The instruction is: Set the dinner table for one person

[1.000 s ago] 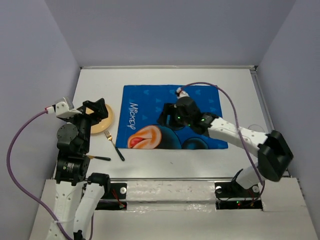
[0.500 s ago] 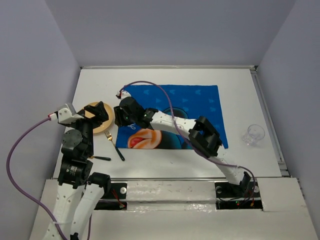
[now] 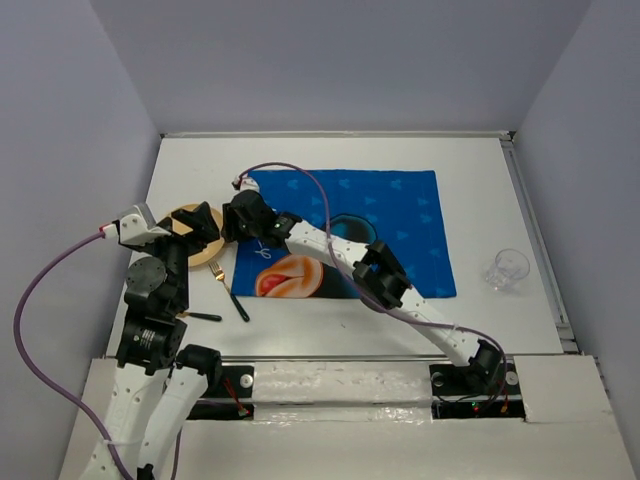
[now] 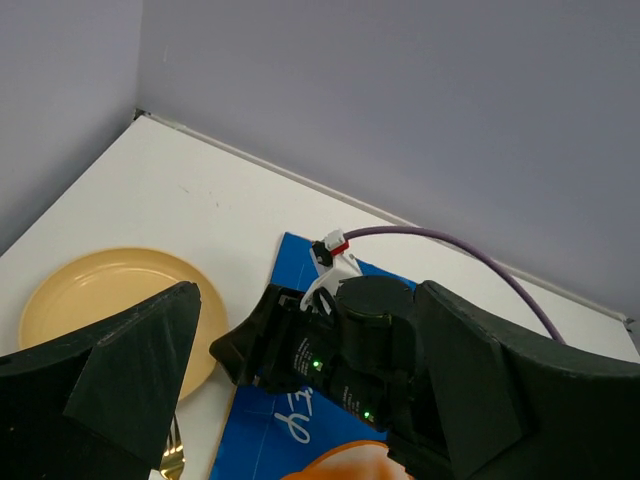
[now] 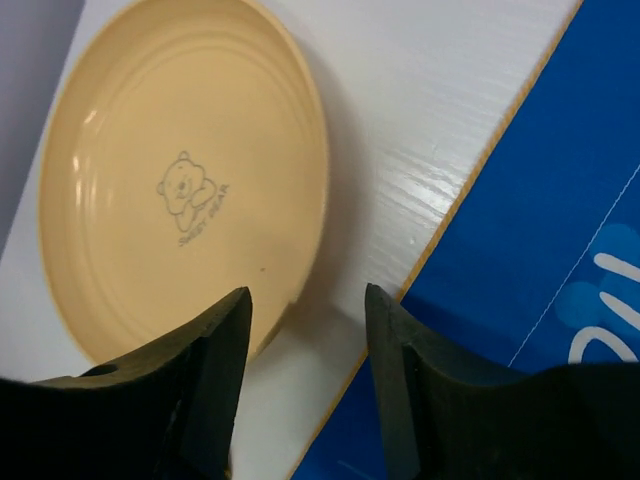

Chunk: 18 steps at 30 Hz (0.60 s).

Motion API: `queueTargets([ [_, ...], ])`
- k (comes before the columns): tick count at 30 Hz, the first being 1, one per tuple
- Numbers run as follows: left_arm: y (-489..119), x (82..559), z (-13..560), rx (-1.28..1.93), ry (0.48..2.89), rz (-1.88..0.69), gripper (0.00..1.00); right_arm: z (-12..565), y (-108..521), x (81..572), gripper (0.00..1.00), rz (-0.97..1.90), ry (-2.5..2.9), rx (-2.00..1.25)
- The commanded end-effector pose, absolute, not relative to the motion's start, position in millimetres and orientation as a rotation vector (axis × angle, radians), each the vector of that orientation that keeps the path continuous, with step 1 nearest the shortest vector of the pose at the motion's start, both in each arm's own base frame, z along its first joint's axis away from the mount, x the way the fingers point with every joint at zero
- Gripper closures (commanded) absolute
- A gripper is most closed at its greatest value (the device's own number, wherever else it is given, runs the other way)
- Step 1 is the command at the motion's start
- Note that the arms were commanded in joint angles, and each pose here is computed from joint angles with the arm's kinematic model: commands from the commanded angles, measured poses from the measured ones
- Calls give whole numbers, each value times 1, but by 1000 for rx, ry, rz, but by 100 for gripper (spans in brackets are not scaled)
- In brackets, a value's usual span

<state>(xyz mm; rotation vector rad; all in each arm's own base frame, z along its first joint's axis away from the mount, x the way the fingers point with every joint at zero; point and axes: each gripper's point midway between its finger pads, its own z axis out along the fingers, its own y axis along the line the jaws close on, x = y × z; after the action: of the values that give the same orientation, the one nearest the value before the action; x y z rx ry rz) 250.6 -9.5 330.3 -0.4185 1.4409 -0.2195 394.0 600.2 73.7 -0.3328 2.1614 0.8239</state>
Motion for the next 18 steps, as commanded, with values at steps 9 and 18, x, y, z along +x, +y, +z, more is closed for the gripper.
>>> queueTargets([
  [9, -7, 252, 343, -423, 1388, -215, 1, 56, 618, 390, 79, 1063, 2224, -157],
  [18, -7, 250, 344, -421, 1382, -220, 1, 97, 626, 396, 100, 1275, 2166, 13],
])
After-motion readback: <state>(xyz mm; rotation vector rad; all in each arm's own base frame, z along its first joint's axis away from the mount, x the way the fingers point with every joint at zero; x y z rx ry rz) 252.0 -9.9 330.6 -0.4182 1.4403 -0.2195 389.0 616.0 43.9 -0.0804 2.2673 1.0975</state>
